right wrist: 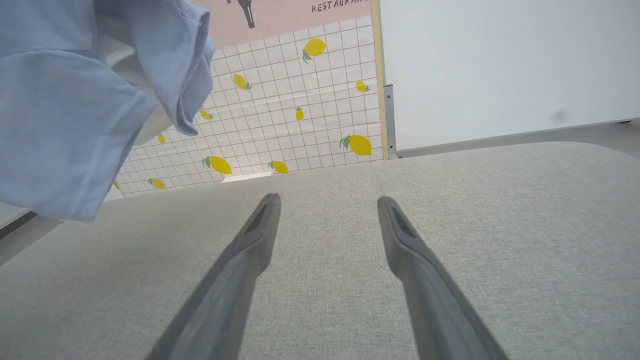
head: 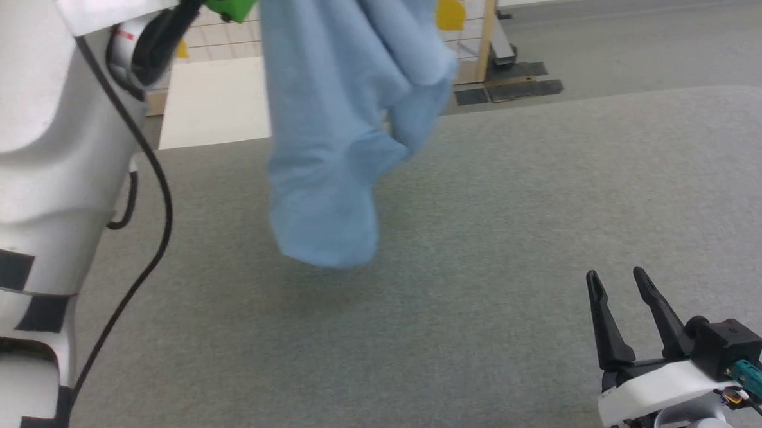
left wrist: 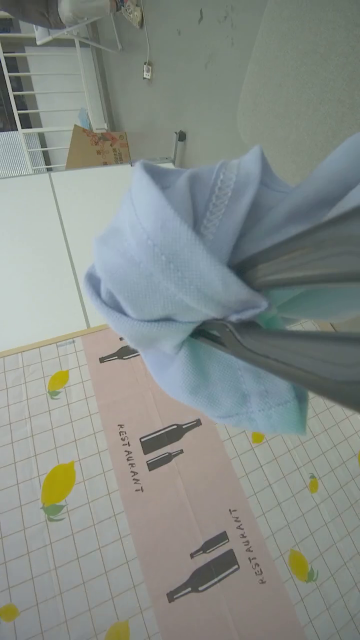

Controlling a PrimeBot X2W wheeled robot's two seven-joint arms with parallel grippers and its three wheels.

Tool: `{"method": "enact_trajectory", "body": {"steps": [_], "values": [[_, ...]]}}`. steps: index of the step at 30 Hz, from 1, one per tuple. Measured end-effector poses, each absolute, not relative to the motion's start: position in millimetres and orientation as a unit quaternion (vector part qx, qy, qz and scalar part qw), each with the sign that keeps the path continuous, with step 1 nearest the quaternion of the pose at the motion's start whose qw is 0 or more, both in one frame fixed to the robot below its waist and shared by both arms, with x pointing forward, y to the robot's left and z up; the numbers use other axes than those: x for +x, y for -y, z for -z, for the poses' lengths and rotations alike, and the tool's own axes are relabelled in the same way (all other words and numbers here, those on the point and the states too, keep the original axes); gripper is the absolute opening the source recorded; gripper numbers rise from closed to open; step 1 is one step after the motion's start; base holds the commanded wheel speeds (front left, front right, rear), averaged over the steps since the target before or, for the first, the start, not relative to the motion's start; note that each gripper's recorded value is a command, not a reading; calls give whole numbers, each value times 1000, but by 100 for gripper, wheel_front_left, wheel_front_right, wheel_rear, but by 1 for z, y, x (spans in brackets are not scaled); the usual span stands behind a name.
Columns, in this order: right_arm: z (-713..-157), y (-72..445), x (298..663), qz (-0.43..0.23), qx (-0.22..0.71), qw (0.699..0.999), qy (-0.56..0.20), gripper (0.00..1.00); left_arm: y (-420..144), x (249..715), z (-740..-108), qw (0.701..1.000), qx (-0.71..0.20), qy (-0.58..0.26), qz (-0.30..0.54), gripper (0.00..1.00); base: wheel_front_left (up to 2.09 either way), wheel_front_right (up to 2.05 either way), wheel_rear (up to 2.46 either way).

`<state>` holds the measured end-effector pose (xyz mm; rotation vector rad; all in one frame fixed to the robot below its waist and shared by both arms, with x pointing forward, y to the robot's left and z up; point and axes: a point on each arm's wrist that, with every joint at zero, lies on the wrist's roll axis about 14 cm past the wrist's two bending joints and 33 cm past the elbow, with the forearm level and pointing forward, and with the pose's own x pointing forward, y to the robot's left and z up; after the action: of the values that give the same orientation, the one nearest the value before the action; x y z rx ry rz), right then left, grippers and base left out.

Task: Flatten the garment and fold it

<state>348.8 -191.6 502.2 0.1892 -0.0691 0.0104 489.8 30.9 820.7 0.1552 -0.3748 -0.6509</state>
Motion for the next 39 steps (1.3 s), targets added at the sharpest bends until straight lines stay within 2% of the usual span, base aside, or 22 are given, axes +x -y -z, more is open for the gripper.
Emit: {"method": "enact_trajectory", "body": {"steps": [6,16,19,22,25,29,30,31,32,36,39], "values": [[-497,204,343,16,93,995,27,100,5,493,-787,918,70,143,362,0,0,0,0],[-485,205,347,19,92,996,8,100,26,484,-601,912,58,-66,400,0,0,0,0],[-482,204,348,18,92,996,4,100,24,463,-529,897,74,-160,405,0,0,0,0],[-480,203,349,16,91,996,0,100,21,431,-467,870,89,-252,413,0,0,0,0],[-478,202,350,14,89,996,-3,100,15,404,-428,842,105,-325,417,0,0,0,0],[-478,200,352,11,87,996,-4,100,6,389,-409,824,111,-371,413,0,0,0,0],[-478,199,352,9,85,996,-4,100,6,389,-410,825,108,-372,412,15,0,0,0],[-478,198,353,7,82,997,-3,100,5,388,-410,825,106,-374,410,68,0,0,0],[-479,198,354,5,80,997,-3,100,3,388,-411,825,107,-376,408,100,0,0,0],[-482,196,355,2,78,997,2,100,0,399,-428,840,88,-357,398,100,0,0,0],[-485,196,355,1,77,997,7,100,5,417,-464,867,35,-311,388,100,0,0,0]]}}
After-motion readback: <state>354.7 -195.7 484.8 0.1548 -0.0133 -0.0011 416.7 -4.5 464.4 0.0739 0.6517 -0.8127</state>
